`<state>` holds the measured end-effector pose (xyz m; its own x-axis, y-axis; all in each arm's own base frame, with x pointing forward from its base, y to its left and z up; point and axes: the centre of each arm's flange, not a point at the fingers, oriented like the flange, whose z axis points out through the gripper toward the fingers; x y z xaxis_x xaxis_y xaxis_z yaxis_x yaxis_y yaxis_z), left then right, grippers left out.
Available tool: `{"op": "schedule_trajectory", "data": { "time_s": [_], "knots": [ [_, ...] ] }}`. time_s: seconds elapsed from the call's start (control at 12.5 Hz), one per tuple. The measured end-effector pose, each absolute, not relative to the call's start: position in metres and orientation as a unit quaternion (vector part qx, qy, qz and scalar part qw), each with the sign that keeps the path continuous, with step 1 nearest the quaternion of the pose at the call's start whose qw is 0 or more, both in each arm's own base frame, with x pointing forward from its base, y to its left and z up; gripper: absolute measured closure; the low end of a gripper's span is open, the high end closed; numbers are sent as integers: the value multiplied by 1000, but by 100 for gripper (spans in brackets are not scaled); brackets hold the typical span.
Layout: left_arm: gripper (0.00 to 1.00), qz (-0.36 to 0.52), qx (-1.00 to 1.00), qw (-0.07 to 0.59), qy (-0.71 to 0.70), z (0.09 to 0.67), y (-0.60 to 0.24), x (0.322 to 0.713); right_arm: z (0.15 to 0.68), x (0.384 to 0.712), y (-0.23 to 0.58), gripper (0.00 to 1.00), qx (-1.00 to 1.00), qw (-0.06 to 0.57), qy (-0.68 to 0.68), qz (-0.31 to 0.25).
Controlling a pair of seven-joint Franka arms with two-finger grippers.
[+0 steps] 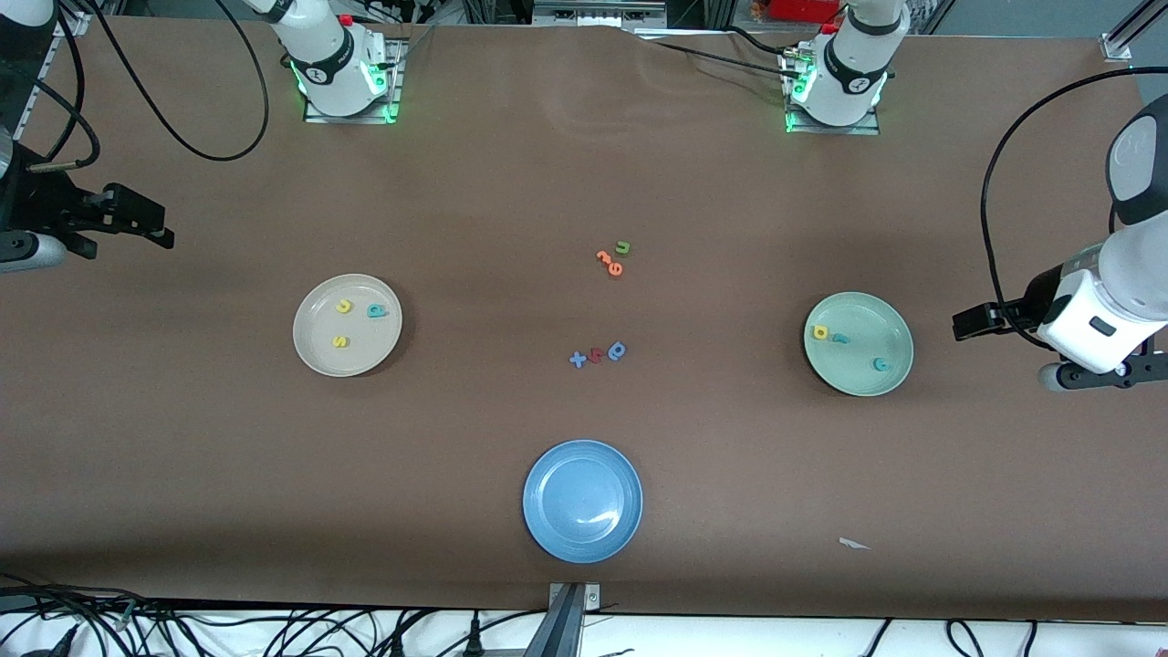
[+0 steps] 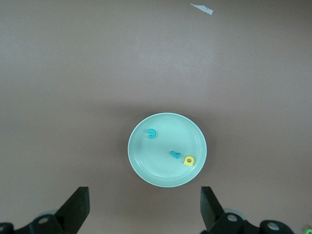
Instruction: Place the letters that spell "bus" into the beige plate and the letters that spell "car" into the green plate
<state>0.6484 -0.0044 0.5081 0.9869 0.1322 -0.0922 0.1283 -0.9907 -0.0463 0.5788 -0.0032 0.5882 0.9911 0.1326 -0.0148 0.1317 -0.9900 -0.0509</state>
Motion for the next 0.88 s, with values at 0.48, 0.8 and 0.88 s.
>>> {"op": "schedule_trajectory", "data": {
  "time_s": [0.48,0.8,0.88],
  "knots": [
    [0,41,-996,39,-64,512,-20,653,596,574,8,0,-998,0,-68,6],
    [0,40,-998,32,-48,527,-20,647,595,573,6,0,-998,0,-63,13],
    [0,42,-998,23,-46,530,-20,644,594,572,5,0,-998,1,-62,16]
  ]
}}
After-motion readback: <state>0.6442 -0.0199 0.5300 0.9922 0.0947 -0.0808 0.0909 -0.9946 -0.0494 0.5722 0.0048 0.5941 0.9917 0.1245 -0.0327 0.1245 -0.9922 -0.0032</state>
